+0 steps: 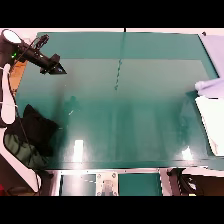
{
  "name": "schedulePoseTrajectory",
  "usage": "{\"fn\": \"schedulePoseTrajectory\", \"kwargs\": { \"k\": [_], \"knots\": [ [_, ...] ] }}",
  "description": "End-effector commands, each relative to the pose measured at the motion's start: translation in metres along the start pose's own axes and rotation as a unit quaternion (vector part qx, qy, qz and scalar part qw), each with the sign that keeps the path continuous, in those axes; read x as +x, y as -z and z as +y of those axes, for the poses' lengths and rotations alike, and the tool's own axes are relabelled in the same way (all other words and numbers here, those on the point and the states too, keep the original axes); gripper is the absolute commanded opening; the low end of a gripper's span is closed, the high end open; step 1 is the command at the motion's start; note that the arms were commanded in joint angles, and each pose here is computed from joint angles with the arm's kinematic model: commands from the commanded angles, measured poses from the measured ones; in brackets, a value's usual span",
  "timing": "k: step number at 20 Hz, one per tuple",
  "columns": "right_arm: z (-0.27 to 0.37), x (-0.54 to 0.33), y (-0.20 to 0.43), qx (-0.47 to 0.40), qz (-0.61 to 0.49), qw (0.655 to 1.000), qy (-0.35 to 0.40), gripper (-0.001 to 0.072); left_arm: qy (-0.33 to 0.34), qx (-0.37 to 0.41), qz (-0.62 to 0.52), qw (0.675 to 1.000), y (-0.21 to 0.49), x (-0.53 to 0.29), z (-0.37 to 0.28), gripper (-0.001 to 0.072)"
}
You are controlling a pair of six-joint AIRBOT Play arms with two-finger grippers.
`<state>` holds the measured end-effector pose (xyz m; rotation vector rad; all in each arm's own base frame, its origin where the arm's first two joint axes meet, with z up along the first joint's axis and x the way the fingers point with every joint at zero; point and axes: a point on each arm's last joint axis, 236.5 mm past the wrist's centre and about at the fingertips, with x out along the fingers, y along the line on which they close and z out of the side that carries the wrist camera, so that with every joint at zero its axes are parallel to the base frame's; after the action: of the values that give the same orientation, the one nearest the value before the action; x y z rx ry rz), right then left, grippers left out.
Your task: Fold the shirts.
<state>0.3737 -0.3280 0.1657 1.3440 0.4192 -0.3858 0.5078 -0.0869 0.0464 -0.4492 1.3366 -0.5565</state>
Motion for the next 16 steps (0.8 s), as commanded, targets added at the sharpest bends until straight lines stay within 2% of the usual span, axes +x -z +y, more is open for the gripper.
{"fn": "schedulePoseTrajectory", "kwargs": {
  "k": [1, 9, 13, 16],
  "knots": [
    [-0.061, -0.028, 0.023, 0.063, 0.032, 0.996, 0.062, 0.0018, 0.001, 0.001, 0.007, 1.0, 0.003, 0.0, -0.001, 0.0026],
    [-0.183, -0.075, 0.048, 0.074, 0.059, 0.957, 0.273, 0.0018, 0.001, 0.005, 0.006, 1.0, 0.003, 0.0, -0.001, 0.0025],
    [-0.232, -0.086, 0.068, 0.08, 0.085, 0.931, 0.345, 0.0018, 0.001, 0.005, 0.006, 1.0, 0.003, 0.0, -0.001, 0.0026],
    [-0.247, -0.085, 0.074, 0.065, 0.093, 0.927, 0.357, 0.0018, 0.001, 0.005, 0.005, 1.0, 0.002, 0.0, -0.001, 0.0025]
  ]
}}
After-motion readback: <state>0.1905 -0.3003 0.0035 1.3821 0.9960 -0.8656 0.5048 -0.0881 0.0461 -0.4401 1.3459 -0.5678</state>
